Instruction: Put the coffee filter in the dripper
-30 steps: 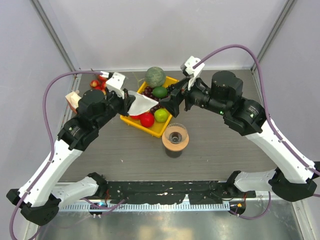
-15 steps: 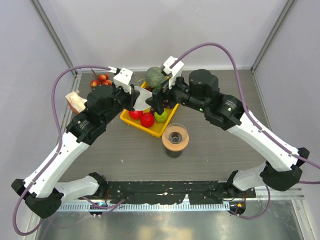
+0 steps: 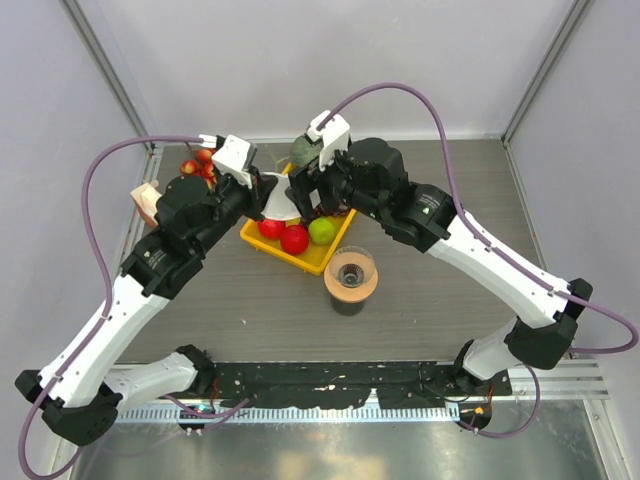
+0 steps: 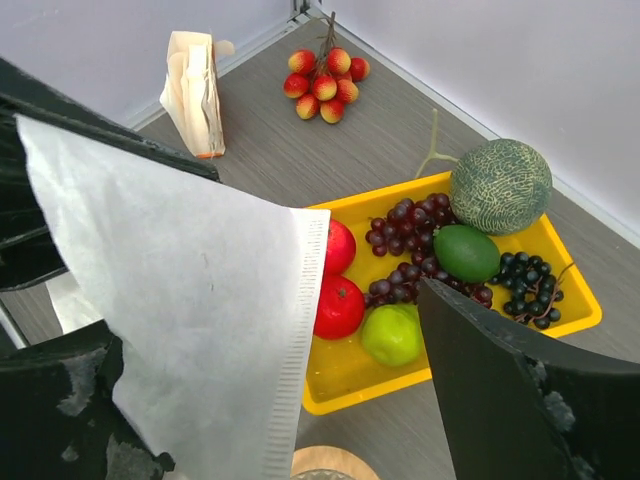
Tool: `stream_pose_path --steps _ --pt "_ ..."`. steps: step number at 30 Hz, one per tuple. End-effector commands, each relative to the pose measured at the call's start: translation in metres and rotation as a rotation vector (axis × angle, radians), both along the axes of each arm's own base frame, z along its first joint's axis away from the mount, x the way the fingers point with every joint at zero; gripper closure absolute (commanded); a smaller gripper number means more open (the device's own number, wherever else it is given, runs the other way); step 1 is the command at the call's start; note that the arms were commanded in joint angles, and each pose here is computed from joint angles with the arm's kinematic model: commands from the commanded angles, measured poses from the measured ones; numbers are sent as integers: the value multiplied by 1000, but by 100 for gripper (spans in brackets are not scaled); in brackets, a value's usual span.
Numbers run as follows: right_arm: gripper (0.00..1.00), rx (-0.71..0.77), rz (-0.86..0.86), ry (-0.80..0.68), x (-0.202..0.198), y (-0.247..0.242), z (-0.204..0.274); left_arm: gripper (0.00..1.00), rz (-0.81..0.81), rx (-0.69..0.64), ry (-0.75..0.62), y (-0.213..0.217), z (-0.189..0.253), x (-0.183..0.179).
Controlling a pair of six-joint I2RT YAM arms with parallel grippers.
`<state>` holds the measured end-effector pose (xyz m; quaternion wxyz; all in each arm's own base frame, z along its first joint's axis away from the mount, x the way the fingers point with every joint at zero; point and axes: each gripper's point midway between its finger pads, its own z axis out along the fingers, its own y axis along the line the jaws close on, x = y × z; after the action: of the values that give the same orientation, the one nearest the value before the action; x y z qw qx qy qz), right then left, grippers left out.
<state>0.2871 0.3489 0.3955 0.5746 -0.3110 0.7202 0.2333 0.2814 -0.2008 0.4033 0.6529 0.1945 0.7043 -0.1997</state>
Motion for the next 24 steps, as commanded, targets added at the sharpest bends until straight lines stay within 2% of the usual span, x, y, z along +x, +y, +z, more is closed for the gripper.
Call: stream_pose_path --steps 1,5,6,9,12,16,17,18,20,22,24 --pt "16 124 -53 -45 5 -3 42 100 -19 -90 -64 -3 25 -5" --pt "36 130 -54 -55 5 -3 46 100 -14 -100 -61 -2 25 -5" --pt "38 124 -51 -58 5 -3 45 100 -16 -102 -59 -3 25 -5" --pt "57 123 -57 -60 5 -4 45 100 -11 -108 -51 -2 24 -5" --pt "61 122 -63 -57 7 -4 44 100 -6 -111 -46 -3 23 -3" --pt "73 123 -65 -57 7 -4 44 100 -6 -113 -46 -3 23 -3" --pt "79 123 -62 -56 7 -3 45 100 -5 -117 -46 -3 24 -3" --pt "81 124 -58 -54 7 -2 44 96 -4 -117 -42 -3 23 -3" --pt "93 127 -48 -58 6 -1 47 82 4 -125 -23 -3 20 -2" --pt "95 126 -51 -59 7 0 47 62 18 -132 5 -3 15 0" --pt "95 127 -56 -59 8 0 47 54 39 -134 35 -2 8 2"
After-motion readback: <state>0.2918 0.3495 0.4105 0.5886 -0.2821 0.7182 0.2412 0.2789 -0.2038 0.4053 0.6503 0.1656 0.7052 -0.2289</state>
